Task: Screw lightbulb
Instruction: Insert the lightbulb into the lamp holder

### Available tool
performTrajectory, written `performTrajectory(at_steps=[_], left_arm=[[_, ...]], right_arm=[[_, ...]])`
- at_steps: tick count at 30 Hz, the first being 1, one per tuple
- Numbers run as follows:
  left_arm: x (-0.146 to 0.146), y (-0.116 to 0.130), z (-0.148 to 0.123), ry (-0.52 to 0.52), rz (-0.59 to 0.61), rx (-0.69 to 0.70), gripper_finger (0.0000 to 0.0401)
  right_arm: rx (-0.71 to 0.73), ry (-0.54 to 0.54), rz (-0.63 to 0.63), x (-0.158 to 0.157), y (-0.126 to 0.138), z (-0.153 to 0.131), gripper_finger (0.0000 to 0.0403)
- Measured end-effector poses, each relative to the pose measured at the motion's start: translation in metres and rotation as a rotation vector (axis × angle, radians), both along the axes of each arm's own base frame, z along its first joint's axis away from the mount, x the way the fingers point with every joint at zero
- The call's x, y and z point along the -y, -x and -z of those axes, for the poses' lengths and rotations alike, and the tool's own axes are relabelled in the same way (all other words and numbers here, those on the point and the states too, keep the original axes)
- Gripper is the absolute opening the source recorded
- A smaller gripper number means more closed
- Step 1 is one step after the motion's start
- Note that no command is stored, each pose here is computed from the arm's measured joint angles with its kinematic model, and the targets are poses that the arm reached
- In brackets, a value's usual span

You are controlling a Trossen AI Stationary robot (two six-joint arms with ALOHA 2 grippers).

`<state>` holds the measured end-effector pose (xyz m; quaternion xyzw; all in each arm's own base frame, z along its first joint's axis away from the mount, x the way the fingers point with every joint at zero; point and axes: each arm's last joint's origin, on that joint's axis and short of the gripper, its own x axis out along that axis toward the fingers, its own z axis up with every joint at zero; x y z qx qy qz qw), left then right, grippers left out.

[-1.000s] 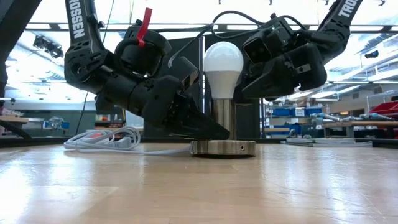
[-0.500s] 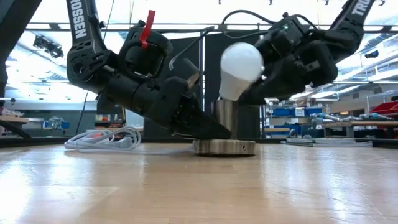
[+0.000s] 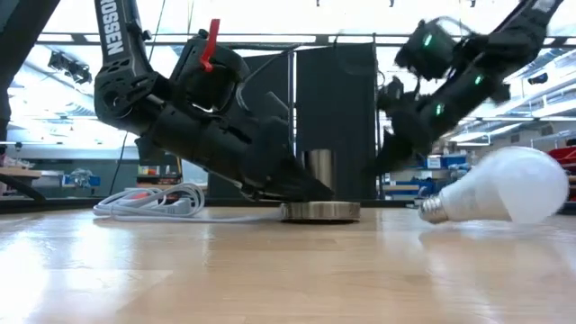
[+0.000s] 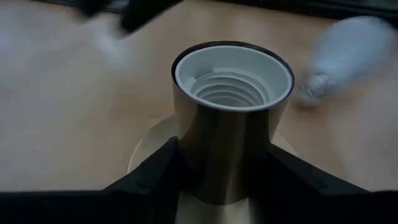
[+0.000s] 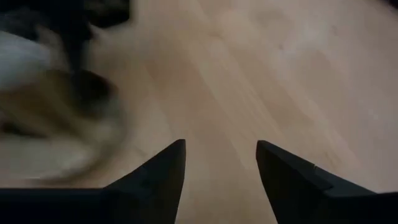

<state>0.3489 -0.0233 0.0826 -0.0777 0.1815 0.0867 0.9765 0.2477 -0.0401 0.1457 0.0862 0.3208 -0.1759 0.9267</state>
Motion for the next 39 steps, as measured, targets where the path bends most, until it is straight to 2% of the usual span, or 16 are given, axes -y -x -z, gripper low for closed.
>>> performTrajectory(at_steps=[3,5,7,9,13,17,21,25,33,35,39], left_arm=[[-0.004,0.002,0.002,-0.041,-0.146,-0.022,0.0194],[-0.006,0.003,0.002,-0.067,-0.197,-0.024,0.0196],[-0.009,0.003,0.002,-0.098,-0.211,-0.030,0.0208],[-0.010,0.004,0.003,-0.127,-0.233,-0.038,0.0229],[-0.012,0.003,0.002,-0.149,-0.243,-0.040,0.0278],[-0.005,0.004,0.000,-0.157,-0.226,-0.031,0.0315],[0.010,0.006,-0.009,-0.222,-0.225,-0.033,0.0329],[0.020,0.009,-0.025,-0.324,-0.282,-0.003,0.0330],[0.043,0.008,-0.054,-0.321,-0.227,0.036,0.0330],[0.048,0.001,-0.060,-0.326,-0.193,-0.010,0.0330],[0.059,-0.024,-0.082,-0.264,-0.098,-0.089,0.0328]], right_arm=[[0.082,-0.024,0.022,-0.008,0.007,-0.013,0.0201],[0.136,-0.025,0.001,-0.017,0.012,-0.024,0.0199],[0.211,-0.020,-0.040,-0.029,0.015,-0.040,0.0199],[0.205,0.012,-0.067,-0.041,0.023,-0.048,0.0199],[0.241,0.087,-0.054,-0.062,0.036,-0.060,0.0199],[0.277,0.075,-0.030,-0.073,0.041,-0.065,0.0199],[0.296,0.090,-0.043,-0.087,0.042,-0.065,0.0199],[0.298,0.139,-0.018,-0.100,0.046,-0.063,0.0199],[0.301,0.035,-0.011,-0.114,0.053,-0.059,0.0199],[0.286,-0.002,0.019,-0.117,0.057,-0.055,0.0199],[0.242,-0.065,0.050,-0.122,0.064,-0.048,0.0199]])
